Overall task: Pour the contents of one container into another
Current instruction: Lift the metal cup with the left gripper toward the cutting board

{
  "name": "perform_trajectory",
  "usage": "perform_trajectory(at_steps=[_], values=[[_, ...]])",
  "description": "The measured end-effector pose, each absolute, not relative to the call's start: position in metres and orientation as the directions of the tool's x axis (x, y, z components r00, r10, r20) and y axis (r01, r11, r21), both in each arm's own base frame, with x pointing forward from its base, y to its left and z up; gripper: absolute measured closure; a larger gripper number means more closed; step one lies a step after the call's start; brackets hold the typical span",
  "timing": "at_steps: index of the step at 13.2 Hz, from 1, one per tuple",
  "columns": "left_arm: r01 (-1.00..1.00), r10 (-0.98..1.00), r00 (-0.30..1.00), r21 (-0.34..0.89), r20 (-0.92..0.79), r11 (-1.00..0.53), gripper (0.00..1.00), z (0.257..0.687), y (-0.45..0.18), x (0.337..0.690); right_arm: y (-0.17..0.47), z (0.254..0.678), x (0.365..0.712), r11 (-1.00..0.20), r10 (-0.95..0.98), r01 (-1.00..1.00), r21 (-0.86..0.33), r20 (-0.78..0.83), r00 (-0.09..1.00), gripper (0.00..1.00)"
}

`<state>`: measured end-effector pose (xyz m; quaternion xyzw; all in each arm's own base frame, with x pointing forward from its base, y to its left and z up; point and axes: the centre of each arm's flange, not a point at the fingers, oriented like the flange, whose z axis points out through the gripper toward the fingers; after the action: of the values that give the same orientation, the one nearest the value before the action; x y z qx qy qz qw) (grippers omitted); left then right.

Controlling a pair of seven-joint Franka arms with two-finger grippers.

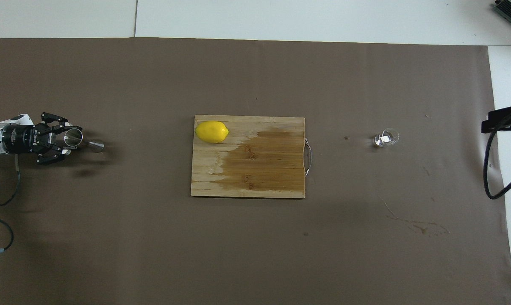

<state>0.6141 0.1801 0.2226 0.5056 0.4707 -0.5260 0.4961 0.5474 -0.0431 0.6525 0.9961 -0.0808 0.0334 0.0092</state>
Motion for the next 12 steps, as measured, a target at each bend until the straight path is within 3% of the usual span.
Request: perform_trajectory(at_steps=[12], values=[[0.996,-0.048,0.028,0.032,-0.998,-0.088,0.49,0.257,0.162,0.63,-0.069,0.638,0.551,-0.978,-0.205,-0.206,0.022,0.039,0.978,0.0]])
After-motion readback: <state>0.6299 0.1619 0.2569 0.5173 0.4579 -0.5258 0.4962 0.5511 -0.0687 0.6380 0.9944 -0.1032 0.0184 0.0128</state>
